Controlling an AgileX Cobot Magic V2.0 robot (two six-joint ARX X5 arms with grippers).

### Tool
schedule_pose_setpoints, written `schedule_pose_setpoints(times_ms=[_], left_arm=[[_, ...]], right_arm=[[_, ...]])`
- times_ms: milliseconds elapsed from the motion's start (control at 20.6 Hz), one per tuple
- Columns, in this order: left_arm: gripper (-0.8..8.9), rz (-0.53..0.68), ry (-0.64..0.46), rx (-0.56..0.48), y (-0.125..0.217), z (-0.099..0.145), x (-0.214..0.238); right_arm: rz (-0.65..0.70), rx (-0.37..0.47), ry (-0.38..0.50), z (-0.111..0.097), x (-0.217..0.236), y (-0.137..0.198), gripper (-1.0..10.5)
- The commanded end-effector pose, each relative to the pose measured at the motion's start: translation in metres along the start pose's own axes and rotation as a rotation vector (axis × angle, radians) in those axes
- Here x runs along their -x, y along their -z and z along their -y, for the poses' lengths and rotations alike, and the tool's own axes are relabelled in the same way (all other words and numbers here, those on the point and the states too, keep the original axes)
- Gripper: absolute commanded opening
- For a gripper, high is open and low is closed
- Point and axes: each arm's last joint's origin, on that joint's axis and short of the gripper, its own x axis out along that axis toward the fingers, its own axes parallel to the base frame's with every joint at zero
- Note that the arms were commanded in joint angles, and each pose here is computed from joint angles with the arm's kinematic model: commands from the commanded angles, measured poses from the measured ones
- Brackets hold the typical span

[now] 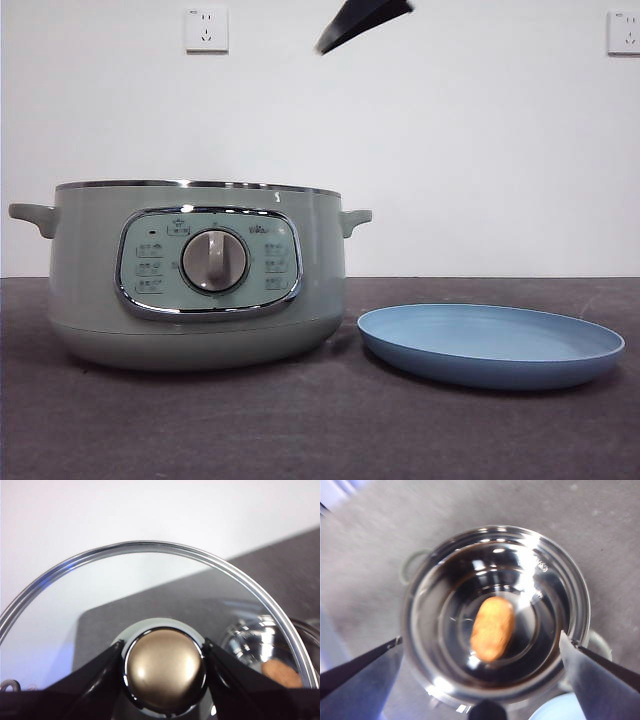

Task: Take the potato out from the steamer,put the potato on the plate,close the lid

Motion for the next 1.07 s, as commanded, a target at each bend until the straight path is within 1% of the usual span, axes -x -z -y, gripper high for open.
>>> schedule_pose_setpoints(times_ms=[48, 145, 291, 436, 582, 776, 921, 1067], left_arm=[[-0.08, 0.010, 0.002, 0.024, 0.011, -0.007, 0.024], [-0.08, 0.033, 0.004, 0.036, 0.015, -0.010, 0.034], [-0.08, 0.040, 0.010, 0.057, 0.016, -0.011, 0.036], [-0.08, 0.039, 0.019, 0.063, 0.016, -0.010, 0.036], [-0.08, 0.048, 0.086, 0.062, 0.016, -0.008, 0.036], [-0.08, 0.048, 0.090, 0.062, 0.016, -0.008, 0.036], [-0.08, 0.048, 0.091, 0.063, 0.016, -0.008, 0.036], [-0.08, 0.048, 0.091, 0.063, 0.016, -0.008, 0.036]], right_arm=[[-0.025, 0.031, 0.020, 0.000, -0.024, -0.008, 6.9], [-0.052, 0.038, 0.043, 0.000, -0.045, -0.011, 6.9], [-0.101, 0.049, 0.052, 0.000, -0.076, -0.006, 6.9], [-0.168, 0.054, 0.033, -0.004, -0.110, 0.003, 6.9], [-0.217, 0.072, 0.020, -0.010, -0.139, 0.012, 6.9], [-0.263, 0.094, 0.047, -0.017, -0.166, 0.021, 6.9], [-0.304, 0.092, 0.056, -0.015, -0.185, 0.031, 6.8], [-0.350, 0.100, 0.087, -0.010, -0.203, 0.041, 5.7]])
